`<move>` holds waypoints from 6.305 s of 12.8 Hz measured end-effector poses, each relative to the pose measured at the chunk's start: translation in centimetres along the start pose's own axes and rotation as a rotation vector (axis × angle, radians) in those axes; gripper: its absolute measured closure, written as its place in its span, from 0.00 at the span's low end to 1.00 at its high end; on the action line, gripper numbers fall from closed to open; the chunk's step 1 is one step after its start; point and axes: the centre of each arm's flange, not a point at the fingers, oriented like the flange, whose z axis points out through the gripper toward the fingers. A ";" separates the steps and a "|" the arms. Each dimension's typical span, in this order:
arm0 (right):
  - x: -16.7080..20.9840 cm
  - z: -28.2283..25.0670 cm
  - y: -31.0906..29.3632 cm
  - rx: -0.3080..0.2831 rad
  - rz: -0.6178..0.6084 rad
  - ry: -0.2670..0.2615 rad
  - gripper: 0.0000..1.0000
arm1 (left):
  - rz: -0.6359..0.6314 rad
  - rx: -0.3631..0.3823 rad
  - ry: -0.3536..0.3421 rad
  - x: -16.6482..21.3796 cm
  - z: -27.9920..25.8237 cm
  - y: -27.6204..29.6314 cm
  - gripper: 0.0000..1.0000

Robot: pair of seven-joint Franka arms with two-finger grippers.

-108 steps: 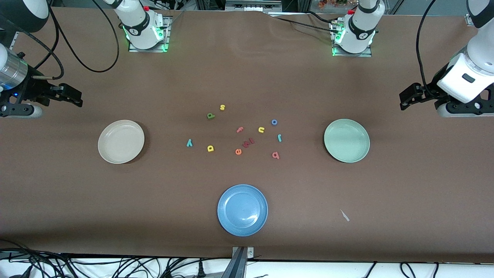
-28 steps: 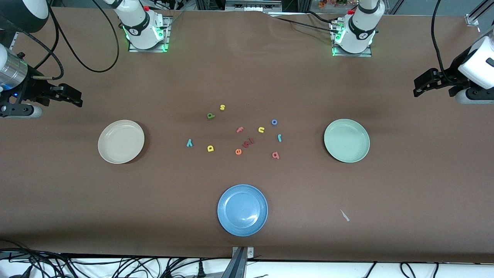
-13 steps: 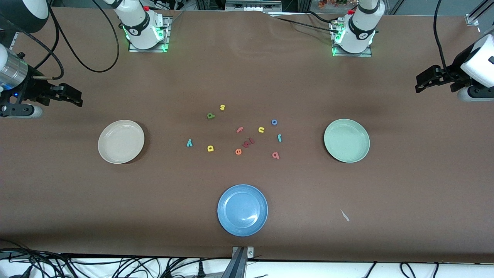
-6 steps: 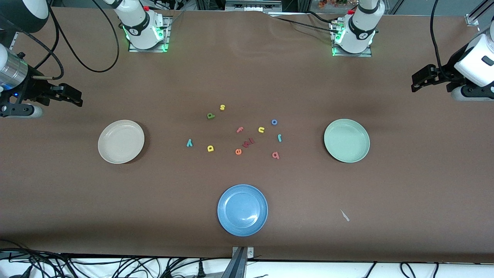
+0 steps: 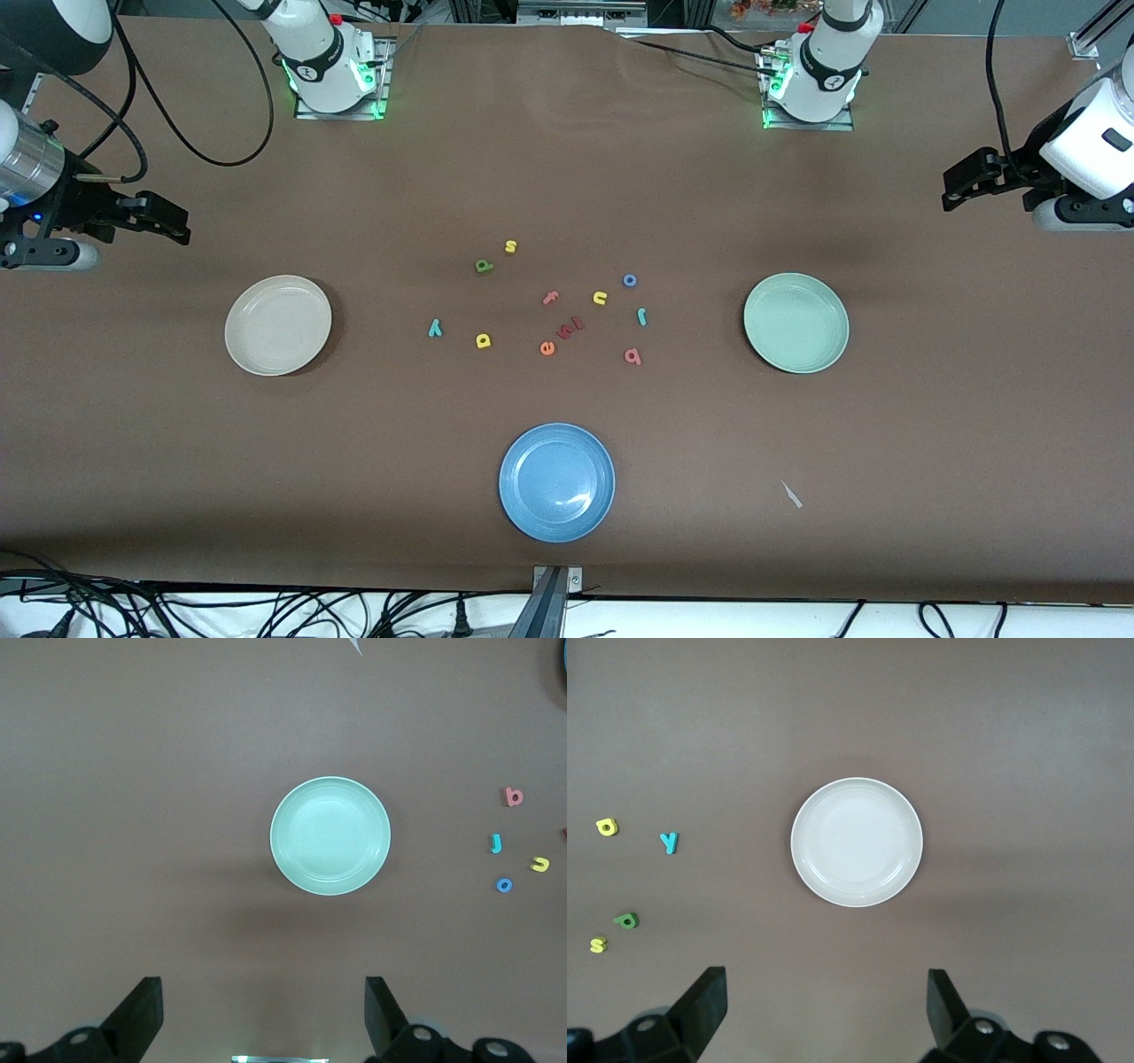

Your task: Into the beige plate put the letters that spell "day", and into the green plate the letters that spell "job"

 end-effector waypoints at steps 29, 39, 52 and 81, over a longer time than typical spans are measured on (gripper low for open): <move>0.3 0.6 -1.3 0.003 -0.027 -0.011 0.00 | 0.003 0.000 -0.020 0.0 0.9 0.2 0.00; 1.4 3.5 -3.0 0.002 -0.062 -0.062 0.00 | 0.126 0.013 -0.187 3.2 9.7 7.1 0.00; 2.2 10.8 -14.5 -0.002 0.167 -0.171 0.00 | 0.158 -0.099 -0.130 8.5 26.6 22.5 0.00; 3.7 33.0 -29.2 0.038 0.049 -0.007 0.00 | 0.015 -0.090 -0.060 3.8 43.7 34.2 0.41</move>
